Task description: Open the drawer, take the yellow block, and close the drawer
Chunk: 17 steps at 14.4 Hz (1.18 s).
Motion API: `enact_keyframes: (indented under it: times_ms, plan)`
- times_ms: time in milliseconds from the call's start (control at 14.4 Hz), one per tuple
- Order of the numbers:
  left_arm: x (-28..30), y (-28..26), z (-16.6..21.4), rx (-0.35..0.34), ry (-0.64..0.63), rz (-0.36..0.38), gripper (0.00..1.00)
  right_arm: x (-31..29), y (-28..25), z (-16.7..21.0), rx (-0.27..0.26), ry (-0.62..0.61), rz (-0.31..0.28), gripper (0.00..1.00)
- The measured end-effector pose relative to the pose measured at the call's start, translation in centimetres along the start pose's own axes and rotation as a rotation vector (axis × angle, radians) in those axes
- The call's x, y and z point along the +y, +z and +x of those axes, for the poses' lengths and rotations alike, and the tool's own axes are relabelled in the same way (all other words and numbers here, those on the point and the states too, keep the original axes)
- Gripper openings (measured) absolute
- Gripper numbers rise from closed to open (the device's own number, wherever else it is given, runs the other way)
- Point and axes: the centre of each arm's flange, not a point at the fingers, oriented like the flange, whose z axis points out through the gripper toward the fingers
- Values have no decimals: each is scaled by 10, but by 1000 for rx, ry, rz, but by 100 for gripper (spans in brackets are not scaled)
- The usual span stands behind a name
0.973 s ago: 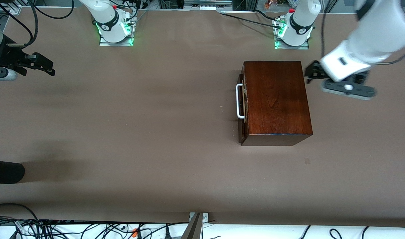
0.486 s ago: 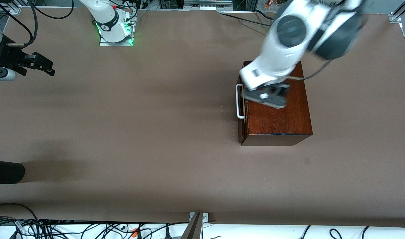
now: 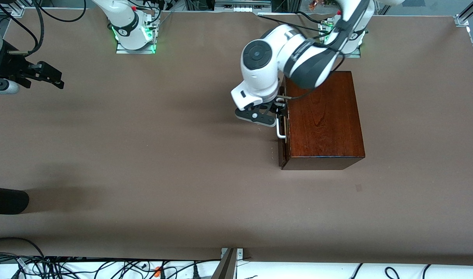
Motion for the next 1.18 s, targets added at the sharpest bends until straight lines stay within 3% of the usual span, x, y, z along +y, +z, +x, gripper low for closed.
enact_keyframes:
  times_ms: [347, 625, 1181]
  plan:
    - [2, 24, 4, -24, -119, 28, 100, 0, 0, 0, 0, 0, 0, 100]
    - [9, 47, 3, -27, -114, 114, 100, 0, 0, 0, 0, 0, 0, 100]
    - [23, 89, 1, -36, -92, 202, 100, 0, 0, 0, 0, 0, 0, 100]
